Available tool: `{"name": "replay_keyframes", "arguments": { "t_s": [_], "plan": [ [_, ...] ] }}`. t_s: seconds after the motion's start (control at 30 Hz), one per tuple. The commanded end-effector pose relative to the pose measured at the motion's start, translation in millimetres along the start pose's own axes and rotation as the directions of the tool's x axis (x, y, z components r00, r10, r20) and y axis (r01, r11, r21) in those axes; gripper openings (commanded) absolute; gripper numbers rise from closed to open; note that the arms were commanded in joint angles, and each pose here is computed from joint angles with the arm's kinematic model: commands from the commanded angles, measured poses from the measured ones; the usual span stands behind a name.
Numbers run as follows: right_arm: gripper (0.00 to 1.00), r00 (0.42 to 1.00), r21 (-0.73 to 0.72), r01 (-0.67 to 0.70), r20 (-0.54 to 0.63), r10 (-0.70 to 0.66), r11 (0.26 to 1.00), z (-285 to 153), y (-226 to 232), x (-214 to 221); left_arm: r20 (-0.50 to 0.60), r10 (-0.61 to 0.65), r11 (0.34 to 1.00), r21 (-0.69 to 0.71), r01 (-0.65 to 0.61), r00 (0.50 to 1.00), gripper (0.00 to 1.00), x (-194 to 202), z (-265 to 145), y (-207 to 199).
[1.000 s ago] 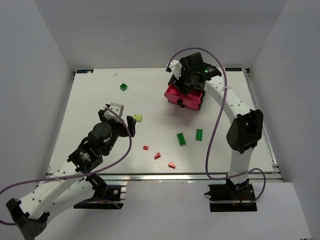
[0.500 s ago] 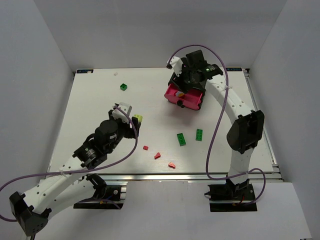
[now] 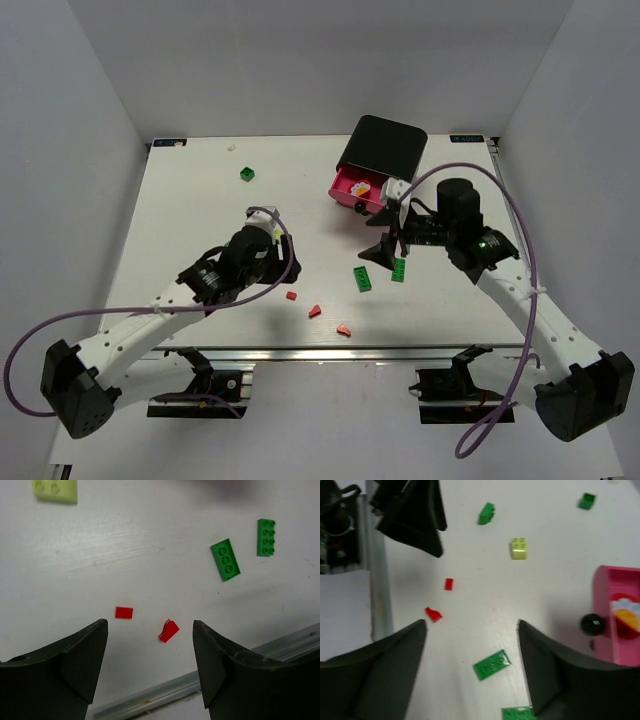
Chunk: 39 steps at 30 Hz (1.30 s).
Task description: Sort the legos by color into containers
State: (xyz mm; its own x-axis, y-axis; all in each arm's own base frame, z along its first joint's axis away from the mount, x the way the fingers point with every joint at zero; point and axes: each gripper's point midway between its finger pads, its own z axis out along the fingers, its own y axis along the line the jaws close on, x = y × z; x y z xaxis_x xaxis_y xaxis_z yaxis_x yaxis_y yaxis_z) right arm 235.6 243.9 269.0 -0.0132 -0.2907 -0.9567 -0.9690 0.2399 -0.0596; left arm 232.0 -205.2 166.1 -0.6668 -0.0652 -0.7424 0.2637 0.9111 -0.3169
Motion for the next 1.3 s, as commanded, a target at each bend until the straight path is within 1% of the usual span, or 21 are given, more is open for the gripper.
{"name": "replay_keyframes", "arguments": {
  "t_s": [0.0,0.03,0.07,0.1,0.13,0.17,0.2,0.23,0.27,0.3,0.37,0.4,0.47,0.53,0.57,0.67,0.8,0.83,1.0,1.17,1.27],
  "plan": [
    [0.73,0.997,-0.15,0.008,0.077,0.004,0.989,6.4,26.9,6.4,-0.125,-0.242,0.958,-0.19,0.216,0.962,0.79,29.1,8.7,11.0],
    [0.56,0.998,-0.125,-0.012,0.06,0.02,0.992,6.7,23.3,11.6,-0.134,-0.272,0.945,-0.225,0.238,0.953,0.79,33.0,12.8,13.2],
    [0.17,0.997,-0.114,-0.04,0.054,0.046,0.993,6.8,22.8,13.4,-0.144,-0.304,0.933,-0.248,0.263,0.942,0.79,35.1,15.6,12.4],
    [0.05,0.997,-0.094,-0.065,0.041,0.069,0.994,7.2,19.7,20.0,-0.157,-0.369,0.908,-0.272,0.319,0.916,0.78,41.4,19.3,9.8],
    [0.0,0.997,-0.039,-0.069,0.033,0.071,0.997,6.2,10.8,23.0,-0.191,-0.395,0.891,-0.317,0.324,0.899,0.77,53.4,24.7,12.7],
    [0.01,0.994,-0.005,-0.102,0.028,0.102,0.995,5.0,6.3,26.5,-0.199,-0.417,0.879,-0.338,0.337,0.887,0.76,57.6,27.0,13.1],
    [0.03,0.992,0.023,-0.124,0.023,0.124,0.992,5.1,3.1,33.3,-0.192,-0.47,0.849,-0.364,0.383,0.861,0.76,61.4,29.0,12.5],
    [0.07,0.992,0.087,-0.122,0.036,0.119,0.989,1.8,-7.7,32.3,-0.196,-0.491,0.834,-0.388,0.393,0.848,0.75,66.8,30.9,14.2],
    [0.11,0.989,0.12,-0.149,0.04,0.145,0.982,-1.4,-12.9,35.0,-0.183,-0.512,0.82,-0.396,0.414,0.839,0.75,66.8,31.3,14.5],
    [0.14,0.988,0.138,-0.155,0.043,0.15,0.978,-3.9,-14.7,36.5,-0.153,-0.556,0.786,-0.417,0.457,0.817,0.74,69.1,32.1,17.3],
    [0.22,0.986,0.176,-0.167,0.053,0.16,0.97,-9.8,-21.8,36.5,-0.124,-0.576,0.776,-0.394,0.492,0.808,0.73,63.6,32.6,14.7],
    [0.22,0.985,0.182,-0.168,0.06,0.16,0.969,-12.6,-21.6,34.8,-0.103,-0.62,0.738,-0.416,0.532,0.778,0.72,71.4,35.3,18.7],
    [0.22,0.984,0.189,-0.173,0.072,0.163,0.967,-16.3,-22.6,35.2,-0.101,-0.651,0.71,-0.434,0.555,0.753,0.71,77.9,39.8,18.8],
    [0.23,0.983,0.187,-0.178,0.078,0.166,0.966,-18.7,-20.3,37.5,-0.126,-0.673,0.698,-0.434,0.57,0.728,0.7,85.5,46.9,13.7],
    [0.22,0.982,0.188,-0.181,0.08,0.169,0.965,-19.6,-20.8,38.3,-0.131,-0.691,0.679,-0.454,0.577,0.71,0.69,92.1,51.9,13.6],
    [0.22,0.981,0.194,-0.187,0.082,0.174,0.963,-21.9,-21.2,39.3,-0.135,-0.721,0.655,-0.454,0.604,0.68,0.67,96.5,62.1,8.7],
    [0.22,0.981,0.201,-0.19,0.087,0.176,0.961,-25.3,-22.4,40.1,-0.137,-0.737,0.633,-0.483,0.605,0.662,0.65,104.7,71.7,12.1],
    [0.22,0.98,0.204,-0.191,0.089,0.177,0.96,-26.3,-23.1,40.0,-0.115,-0.742,0.621,-0.489,0.612,0.661,0.65,102.1,73.6,16.4],
    [0.21,0.98,0.219,-0.191,0.095,0.175,0.957,-30.1,-25.5,39.6,-0.11,-0.744,0.607,-0.522,0.599,0.659,0.63,110.4,78.3,22.1],
    [0.2,0.981,0.219,-0.187,0.101,0.168,0.958,-32.5,-24.4,37.8,-0.103,-0.745,0.6,-0.535,0.594,0.659,0.56,113.0,87.2,23.3],
    [0.18,0.98,0.228,-0.189,0.105,0.169,0.955,-34.9,-26.2,37.9,-0.101,-0.736,0.598,-0.562,0.572,0.669,0.53,116.0,91.1,26.9]
  ]
}}
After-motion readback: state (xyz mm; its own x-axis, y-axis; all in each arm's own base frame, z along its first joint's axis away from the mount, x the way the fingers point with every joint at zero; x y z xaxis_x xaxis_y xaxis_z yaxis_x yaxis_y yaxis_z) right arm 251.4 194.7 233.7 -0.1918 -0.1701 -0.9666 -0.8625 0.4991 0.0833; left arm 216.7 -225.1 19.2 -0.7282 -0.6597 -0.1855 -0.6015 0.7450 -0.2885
